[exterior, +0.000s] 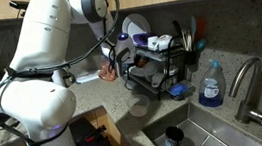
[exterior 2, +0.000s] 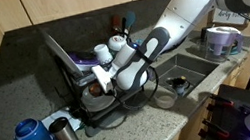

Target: Get the black bowl and put it on top of the white bowl on the lower level of the plate dryer

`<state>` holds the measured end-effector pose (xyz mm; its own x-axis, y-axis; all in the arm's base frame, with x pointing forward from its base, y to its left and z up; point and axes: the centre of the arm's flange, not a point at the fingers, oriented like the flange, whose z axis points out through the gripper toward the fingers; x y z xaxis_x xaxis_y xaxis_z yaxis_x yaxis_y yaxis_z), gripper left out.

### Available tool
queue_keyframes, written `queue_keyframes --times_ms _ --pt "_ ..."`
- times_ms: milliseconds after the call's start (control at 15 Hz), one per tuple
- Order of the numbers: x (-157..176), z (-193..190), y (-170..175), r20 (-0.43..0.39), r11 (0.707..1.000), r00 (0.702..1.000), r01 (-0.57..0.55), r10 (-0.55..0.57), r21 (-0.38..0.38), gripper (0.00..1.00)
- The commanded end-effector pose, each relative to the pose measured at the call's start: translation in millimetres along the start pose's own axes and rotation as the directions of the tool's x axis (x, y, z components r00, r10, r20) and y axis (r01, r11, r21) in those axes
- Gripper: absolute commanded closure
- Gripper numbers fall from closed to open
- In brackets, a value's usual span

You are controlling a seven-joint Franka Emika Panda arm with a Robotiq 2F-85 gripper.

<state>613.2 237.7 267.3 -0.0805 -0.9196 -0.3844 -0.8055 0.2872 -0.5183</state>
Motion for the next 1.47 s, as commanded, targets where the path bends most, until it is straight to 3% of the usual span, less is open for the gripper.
queue_keyframes --times_ms 0,1400 --pt "-1.4 -1.2 2.3 0.014 0.999 1.000 -0.024 0.024 0.039 0.99" --pt "3.2 16.8 5.6 0.031 0.997 0.999 -0.017 0.014 0.078 0.99"
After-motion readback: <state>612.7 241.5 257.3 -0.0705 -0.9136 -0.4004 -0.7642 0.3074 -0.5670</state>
